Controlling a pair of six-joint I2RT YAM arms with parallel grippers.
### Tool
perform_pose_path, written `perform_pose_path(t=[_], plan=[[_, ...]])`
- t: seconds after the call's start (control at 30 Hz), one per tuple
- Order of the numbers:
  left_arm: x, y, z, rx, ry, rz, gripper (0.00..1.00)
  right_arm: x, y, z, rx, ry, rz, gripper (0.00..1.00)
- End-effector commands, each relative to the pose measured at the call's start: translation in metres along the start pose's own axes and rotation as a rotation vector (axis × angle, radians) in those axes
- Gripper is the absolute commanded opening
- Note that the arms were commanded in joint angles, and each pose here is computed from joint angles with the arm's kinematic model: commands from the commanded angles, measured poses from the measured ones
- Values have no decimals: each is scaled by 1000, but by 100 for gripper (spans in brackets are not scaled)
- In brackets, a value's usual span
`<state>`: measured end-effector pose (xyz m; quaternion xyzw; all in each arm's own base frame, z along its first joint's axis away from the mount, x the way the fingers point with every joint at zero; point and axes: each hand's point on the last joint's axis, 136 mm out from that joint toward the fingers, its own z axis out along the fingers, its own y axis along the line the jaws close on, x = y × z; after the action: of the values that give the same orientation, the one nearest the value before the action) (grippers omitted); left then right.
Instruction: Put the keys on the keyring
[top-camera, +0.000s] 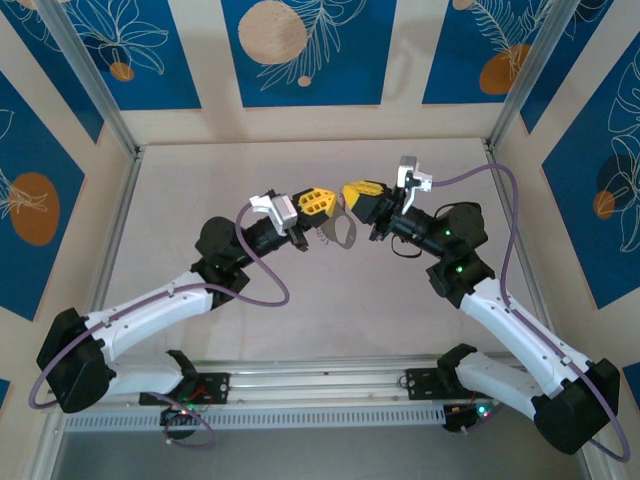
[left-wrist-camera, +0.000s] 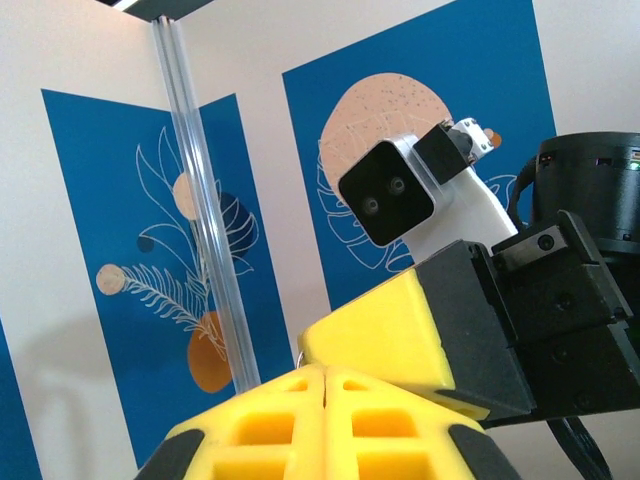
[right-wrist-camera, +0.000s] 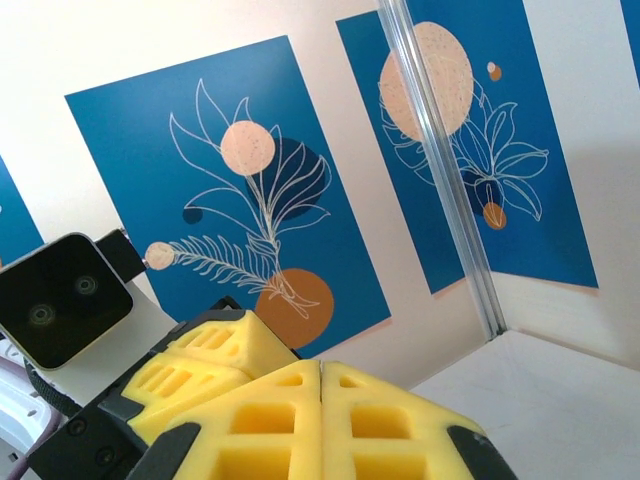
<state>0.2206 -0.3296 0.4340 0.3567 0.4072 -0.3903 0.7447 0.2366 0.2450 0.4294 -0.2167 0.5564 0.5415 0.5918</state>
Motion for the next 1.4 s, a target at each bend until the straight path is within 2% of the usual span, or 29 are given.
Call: perform_pose_path(t=[0.0,0.47,0.8,1.37], plan=[[-27,-5,1,23,-88,19,0,0,0,-1,0,-2,10,0],[-28,-5,0,23,-90,20,0,-17,11,-18,15,-70,-33,0],[-28,-5,1,23,-94,19,0,-13,23,-13,-57,-52,-21,0],[-27,-6,1,27,-91,17,0,-7,27,-2,-83,-37,-11,0]])
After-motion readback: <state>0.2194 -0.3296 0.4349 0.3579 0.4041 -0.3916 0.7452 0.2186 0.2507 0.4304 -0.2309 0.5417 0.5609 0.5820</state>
